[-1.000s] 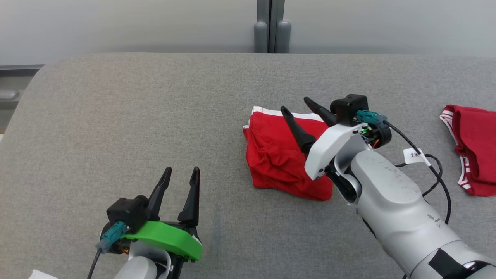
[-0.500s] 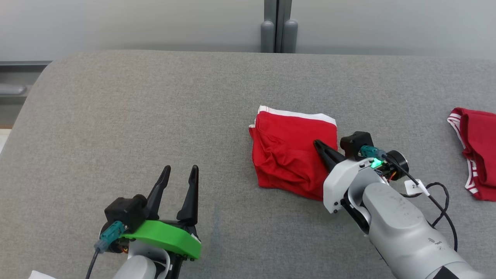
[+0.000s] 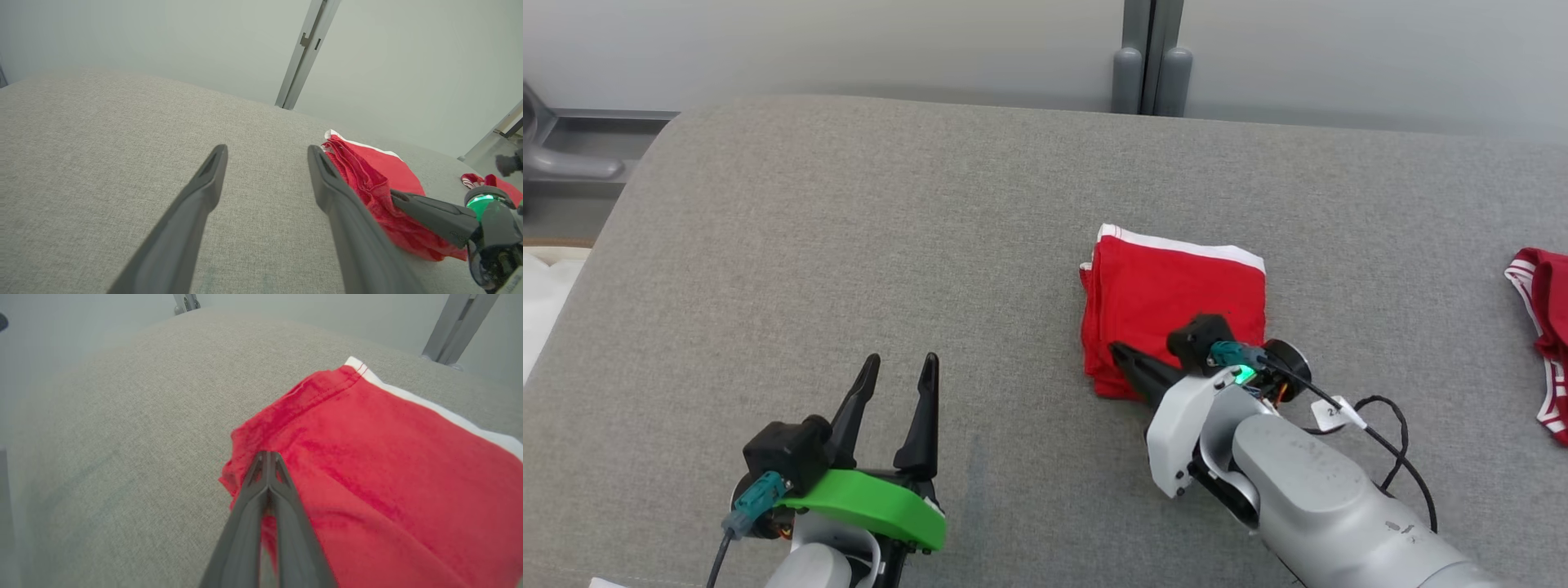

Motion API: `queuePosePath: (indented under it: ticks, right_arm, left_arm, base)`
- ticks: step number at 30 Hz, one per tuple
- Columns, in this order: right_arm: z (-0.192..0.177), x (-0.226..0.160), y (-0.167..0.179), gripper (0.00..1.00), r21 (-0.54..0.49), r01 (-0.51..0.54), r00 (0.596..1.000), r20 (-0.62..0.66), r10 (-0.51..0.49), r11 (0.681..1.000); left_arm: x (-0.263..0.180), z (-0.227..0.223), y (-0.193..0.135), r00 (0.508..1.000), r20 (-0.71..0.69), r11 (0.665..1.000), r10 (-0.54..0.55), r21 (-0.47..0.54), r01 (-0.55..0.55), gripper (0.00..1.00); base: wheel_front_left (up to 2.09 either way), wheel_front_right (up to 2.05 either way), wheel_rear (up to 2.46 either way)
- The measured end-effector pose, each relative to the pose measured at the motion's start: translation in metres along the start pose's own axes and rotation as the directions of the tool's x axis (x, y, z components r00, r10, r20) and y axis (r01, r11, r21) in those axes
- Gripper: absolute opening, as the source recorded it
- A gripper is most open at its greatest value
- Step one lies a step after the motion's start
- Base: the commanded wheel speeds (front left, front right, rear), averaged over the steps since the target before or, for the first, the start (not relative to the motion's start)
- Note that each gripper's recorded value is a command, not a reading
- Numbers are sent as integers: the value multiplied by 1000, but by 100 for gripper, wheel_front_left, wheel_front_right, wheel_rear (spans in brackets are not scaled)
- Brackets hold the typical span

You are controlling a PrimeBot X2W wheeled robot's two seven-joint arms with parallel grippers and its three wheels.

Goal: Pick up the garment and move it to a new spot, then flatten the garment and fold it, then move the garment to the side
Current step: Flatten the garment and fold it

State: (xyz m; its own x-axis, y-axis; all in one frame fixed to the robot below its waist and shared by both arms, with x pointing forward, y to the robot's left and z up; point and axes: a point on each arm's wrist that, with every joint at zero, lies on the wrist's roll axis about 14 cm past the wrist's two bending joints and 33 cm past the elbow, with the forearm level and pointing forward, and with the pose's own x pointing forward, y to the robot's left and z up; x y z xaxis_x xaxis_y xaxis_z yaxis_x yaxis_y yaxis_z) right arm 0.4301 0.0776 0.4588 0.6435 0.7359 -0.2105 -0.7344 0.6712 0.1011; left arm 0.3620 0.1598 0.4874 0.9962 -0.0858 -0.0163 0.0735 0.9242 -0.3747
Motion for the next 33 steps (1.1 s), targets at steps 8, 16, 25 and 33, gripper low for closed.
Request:
queuePosePath:
  ticks: [8,16,25,33]
  right_arm:
    - [-22,-1,29,0,-33,-97,993,-73,95,995]
    - [-19,-1,39,0,-81,-144,988,-61,140,986]
    - [20,-5,36,100,-76,-117,990,68,122,990]
    - [70,-41,-29,100,52,130,951,277,-139,990]
  left_arm:
    - [-2,-4,0,1000,-6,1000,8,-9,-8,100]
    - [1,-6,1,1000,-7,1000,7,-12,-7,100]
    - [7,8,-1,999,36,999,-10,36,9,100]
    - [13,12,-15,997,55,996,-56,76,51,100]
  base:
    - [0,0,0]
    - [0,0,0]
    - [0,0,0]
    - [0,0,0]
